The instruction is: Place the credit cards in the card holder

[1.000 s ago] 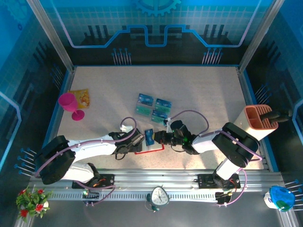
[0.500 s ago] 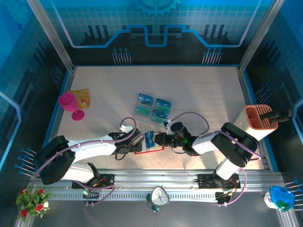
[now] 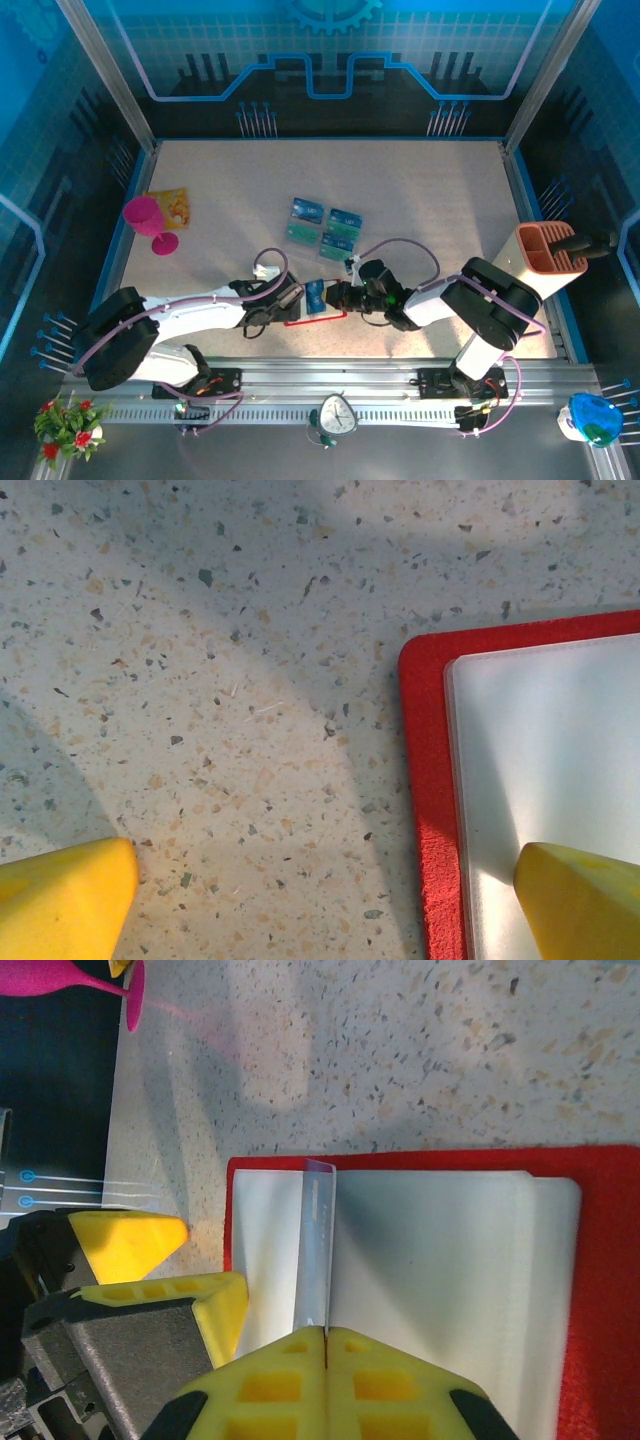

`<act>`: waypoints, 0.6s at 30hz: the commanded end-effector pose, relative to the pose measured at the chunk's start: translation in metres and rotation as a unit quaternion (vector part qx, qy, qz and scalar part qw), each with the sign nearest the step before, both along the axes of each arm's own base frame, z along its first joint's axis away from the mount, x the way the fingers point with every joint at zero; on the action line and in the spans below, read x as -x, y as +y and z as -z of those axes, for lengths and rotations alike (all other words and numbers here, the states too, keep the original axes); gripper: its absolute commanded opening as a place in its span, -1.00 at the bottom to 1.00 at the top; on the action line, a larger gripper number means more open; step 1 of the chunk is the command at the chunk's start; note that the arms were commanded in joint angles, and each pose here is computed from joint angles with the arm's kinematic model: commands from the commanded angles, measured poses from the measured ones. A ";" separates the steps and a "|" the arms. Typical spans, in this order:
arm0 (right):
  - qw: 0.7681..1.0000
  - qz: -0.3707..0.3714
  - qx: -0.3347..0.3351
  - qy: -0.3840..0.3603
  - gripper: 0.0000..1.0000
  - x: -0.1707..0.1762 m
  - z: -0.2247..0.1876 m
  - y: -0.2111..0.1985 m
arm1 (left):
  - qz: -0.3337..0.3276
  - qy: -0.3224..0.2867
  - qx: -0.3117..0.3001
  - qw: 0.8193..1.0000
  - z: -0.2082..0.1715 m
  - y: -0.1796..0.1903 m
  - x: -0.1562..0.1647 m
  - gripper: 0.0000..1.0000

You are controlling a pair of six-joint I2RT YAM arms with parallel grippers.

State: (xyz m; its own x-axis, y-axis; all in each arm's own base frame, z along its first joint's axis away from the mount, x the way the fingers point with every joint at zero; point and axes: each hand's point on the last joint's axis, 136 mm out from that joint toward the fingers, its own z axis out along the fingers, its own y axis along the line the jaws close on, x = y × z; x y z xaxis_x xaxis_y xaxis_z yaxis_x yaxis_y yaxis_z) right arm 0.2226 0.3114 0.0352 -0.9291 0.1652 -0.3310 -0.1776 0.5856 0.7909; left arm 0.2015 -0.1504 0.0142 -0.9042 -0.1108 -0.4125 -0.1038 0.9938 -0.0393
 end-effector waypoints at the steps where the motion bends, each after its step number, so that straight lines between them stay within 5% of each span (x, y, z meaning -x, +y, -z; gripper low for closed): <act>1: 1.000 -0.006 0.009 0.011 -1.00 0.009 0.011 -0.001 | 0.002 0.024 -0.038 0.999 0.012 0.019 0.014 0.96; 18: 1.000 0.005 0.012 0.004 -1.00 0.004 0.005 -0.007 | 0.044 -0.013 0.021 0.999 -0.024 -0.018 -0.006 0.96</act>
